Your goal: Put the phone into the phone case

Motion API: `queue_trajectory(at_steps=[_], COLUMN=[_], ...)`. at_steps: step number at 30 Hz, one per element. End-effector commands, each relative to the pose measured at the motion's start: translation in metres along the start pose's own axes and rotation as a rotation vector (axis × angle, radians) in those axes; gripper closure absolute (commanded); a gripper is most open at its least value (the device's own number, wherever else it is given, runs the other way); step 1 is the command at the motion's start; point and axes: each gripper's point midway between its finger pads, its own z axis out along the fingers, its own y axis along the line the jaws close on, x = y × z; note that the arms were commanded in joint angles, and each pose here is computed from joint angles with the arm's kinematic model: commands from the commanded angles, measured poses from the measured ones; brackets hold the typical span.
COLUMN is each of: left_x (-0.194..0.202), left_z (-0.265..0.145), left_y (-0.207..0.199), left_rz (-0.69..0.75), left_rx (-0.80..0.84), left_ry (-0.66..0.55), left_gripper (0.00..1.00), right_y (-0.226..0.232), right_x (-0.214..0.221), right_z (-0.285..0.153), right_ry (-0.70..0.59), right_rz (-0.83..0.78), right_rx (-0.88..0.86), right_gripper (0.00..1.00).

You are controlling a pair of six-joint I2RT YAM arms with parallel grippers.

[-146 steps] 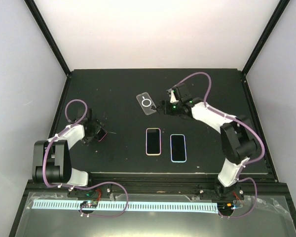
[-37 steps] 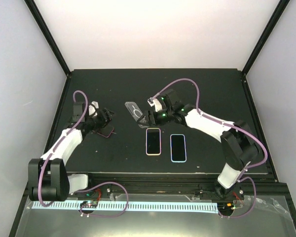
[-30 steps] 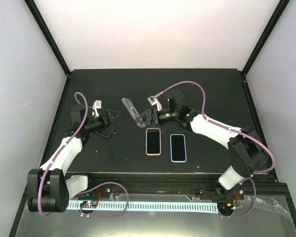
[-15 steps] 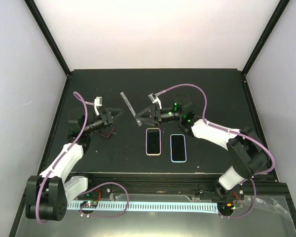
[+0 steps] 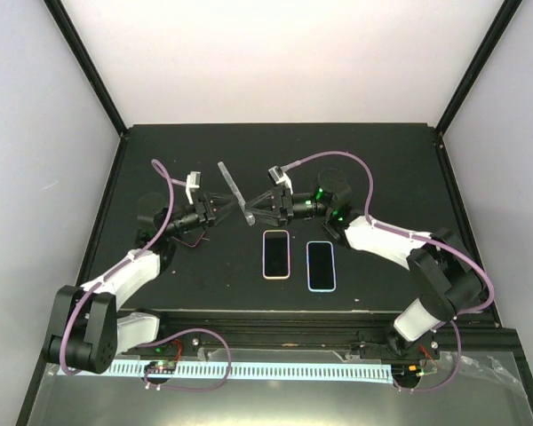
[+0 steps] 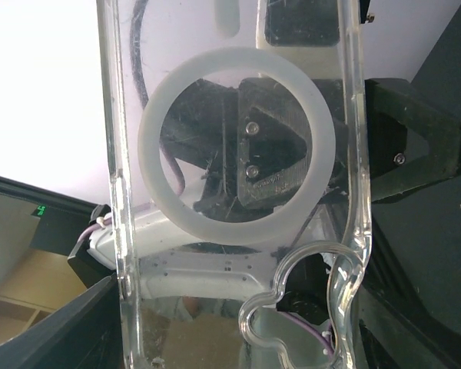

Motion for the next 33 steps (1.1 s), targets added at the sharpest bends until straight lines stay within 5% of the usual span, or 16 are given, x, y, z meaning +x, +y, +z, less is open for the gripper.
queue_trajectory(at_steps=[1, 5, 12, 21, 28, 33], left_x=[-0.007, -0.006, -0.007, -0.007, -0.007, -0.008], left_z=[0.007, 0.010, 0.010, 0.005, -0.008, -0.019], left_y=[-0.021, -0.021, -0.016, -0.002, 0.024, 0.049], left_rz=[0.064, 0.061, 0.062, 0.092, 0.124, 0.138], left_rx=[0.053, 0.053, 0.021, -0.077, -0.260, -0.445], left_ry=[-0.014, -0.014, -0.029, -0.052, -0.055, -0.038], left_gripper=[0.59, 0.66, 0.98, 0.98, 0.98, 0.99], right_y=[0.006, 0.004, 0.001, -0.008, -0.017, -0.032], right_x=[0.004, 0.006, 0.010, 0.014, 0.010, 0.008], right_z=[0.000, 0.000, 0.000, -0.005, -0.020, -0.040], right_ry=[0.012, 0.014, 0.015, -0.003, -0.052, -0.105], right_rz=[-0.028, -0.024, -0.015, -0.008, -0.041, -0.033], right_rx=[-0.032, -0.032, -0.028, 0.022, 0.148, 0.249], right_gripper=[0.27, 0.27, 0.27, 0.18, 0.01, 0.00])
